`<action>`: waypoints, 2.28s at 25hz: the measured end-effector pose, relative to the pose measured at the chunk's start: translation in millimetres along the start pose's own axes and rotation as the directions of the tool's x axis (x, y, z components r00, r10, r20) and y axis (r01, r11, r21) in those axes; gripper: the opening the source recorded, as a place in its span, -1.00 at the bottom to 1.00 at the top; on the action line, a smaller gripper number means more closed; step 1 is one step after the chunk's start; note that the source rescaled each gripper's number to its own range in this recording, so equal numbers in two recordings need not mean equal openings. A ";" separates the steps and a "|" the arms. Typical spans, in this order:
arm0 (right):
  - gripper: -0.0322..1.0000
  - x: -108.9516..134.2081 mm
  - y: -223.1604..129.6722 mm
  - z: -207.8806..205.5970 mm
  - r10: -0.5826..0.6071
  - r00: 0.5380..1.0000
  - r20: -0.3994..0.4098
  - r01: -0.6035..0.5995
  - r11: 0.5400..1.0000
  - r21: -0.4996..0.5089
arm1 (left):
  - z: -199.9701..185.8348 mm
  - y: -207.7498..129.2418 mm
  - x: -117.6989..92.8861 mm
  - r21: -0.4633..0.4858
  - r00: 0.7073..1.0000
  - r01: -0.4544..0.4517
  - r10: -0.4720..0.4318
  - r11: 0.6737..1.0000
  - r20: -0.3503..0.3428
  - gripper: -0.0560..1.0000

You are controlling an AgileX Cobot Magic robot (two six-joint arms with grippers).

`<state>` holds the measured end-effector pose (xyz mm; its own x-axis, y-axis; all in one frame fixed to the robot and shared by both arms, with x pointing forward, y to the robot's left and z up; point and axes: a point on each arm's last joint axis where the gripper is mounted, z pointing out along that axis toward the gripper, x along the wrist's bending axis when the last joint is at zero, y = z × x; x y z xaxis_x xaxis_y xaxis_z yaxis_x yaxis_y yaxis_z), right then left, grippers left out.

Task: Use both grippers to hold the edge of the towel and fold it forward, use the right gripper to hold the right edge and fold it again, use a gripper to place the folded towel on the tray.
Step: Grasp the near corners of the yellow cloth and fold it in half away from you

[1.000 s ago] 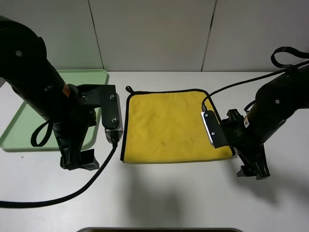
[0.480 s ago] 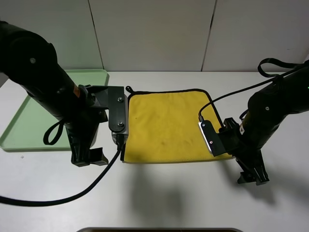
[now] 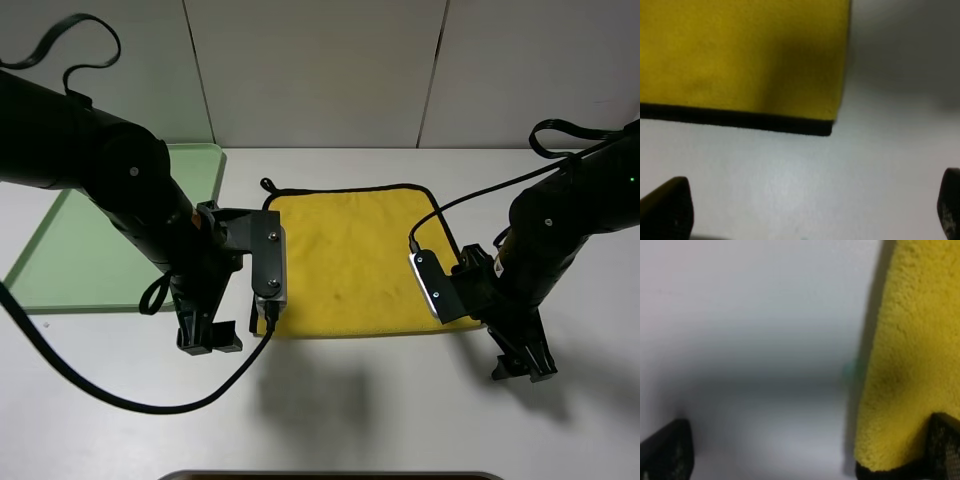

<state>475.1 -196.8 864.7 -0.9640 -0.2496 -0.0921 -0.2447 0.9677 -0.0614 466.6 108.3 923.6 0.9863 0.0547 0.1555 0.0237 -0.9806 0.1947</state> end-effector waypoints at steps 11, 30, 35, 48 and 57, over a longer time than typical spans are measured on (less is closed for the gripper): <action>1.00 0.3 0.3 0.0 0.009 1.000 -0.004 -0.009 1.000 -0.003 | 25.1 44.3 -2.4 0.010 0.993 -0.098 0.097 0.995 0.061 0.95; 1.00 0.6 1.0 0.3 0.019 1.000 -0.008 -0.019 1.000 -0.011 | 68.7 41.1 -7.5 0.057 0.990 -0.045 0.037 0.997 0.137 0.93; 1.00 0.6 1.2 0.3 0.021 1.000 -0.008 -0.021 1.000 -0.012 | 70.3 41.3 -7.1 0.056 0.990 -0.045 0.038 0.997 0.134 0.87; 0.98 1.0 2.4 0.2 0.056 0.998 -0.015 -0.056 0.998 -0.028 | 70.8 42.2 -6.2 0.046 0.992 -0.043 0.037 0.998 0.123 0.30; 0.16 0.1 4.5 0.2 0.106 0.994 -0.008 -0.107 0.993 -0.055 | 70.9 42.6 -5.6 0.042 0.992 -0.044 0.038 0.998 0.117 -0.12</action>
<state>473.9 -192.4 864.2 -0.9853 -0.1450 -0.0901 -0.1459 0.9893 0.0032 473.6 52.9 862.4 0.9988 -0.0054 0.0484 -0.0125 -0.9891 0.1467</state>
